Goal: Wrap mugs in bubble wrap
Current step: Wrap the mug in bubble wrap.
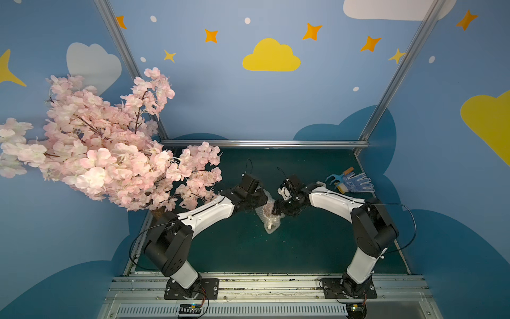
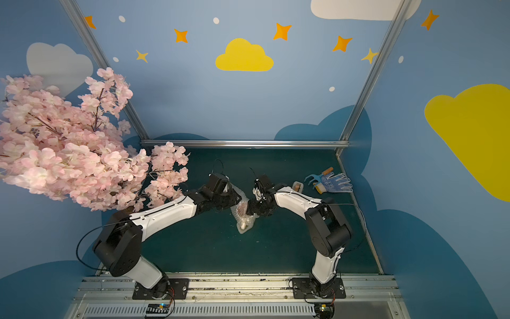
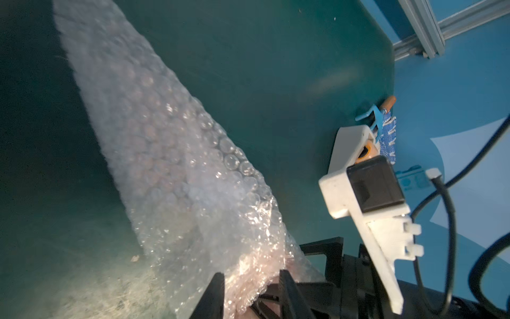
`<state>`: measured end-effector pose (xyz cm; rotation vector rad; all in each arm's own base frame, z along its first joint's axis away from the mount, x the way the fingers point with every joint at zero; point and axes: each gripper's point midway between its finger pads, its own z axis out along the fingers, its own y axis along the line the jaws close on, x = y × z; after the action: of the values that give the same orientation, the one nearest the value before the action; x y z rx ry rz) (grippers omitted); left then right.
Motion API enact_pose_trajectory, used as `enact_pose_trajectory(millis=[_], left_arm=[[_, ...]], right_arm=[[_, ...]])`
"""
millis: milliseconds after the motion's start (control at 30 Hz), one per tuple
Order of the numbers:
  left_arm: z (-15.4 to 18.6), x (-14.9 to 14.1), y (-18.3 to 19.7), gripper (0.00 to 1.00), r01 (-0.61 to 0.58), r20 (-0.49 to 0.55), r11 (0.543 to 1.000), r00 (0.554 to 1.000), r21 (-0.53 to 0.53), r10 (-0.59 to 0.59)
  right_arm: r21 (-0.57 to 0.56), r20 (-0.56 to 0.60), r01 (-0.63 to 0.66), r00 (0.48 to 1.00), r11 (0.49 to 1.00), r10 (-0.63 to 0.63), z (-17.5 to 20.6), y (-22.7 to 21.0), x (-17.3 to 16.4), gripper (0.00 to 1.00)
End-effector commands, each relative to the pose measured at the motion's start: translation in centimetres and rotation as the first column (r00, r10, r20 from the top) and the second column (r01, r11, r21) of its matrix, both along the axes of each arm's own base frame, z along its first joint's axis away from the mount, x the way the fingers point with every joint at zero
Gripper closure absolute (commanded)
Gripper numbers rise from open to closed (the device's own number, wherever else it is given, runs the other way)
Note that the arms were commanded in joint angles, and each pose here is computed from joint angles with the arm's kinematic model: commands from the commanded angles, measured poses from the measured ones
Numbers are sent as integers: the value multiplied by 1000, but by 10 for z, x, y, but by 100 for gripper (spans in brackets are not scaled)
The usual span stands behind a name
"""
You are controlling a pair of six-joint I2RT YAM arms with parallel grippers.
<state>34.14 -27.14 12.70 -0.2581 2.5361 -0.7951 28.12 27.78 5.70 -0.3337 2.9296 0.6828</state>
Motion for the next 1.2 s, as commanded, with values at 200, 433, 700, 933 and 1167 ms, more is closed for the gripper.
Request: enact_pose_trajectory(millis=[200, 433, 700, 933, 1167], left_arm=[[-15, 27, 42, 42, -84, -32, 988, 996, 132, 89], [-17, 71, 43, 36, -82, -82, 979, 992, 187, 99], [-38, 96, 53, 28, -46, -201, 932, 971, 359, 126], [-56, 115, 65, 30, -19, -275, 884, 947, 467, 166], [-62, 131, 73, 41, -38, -291, 893, 939, 448, 186]], right_arm=[[-146, -27, -49, 999, 988, 46, -17, -21, -7, 36], [-144, -28, -50, 999, 988, 46, -16, -19, -7, 36], [-138, -24, -50, 999, 989, 47, -14, -16, -4, 36], [-137, -22, -53, 998, 989, 50, -13, -15, -3, 36], [-134, -25, -54, 998, 989, 51, -13, -13, -4, 36]])
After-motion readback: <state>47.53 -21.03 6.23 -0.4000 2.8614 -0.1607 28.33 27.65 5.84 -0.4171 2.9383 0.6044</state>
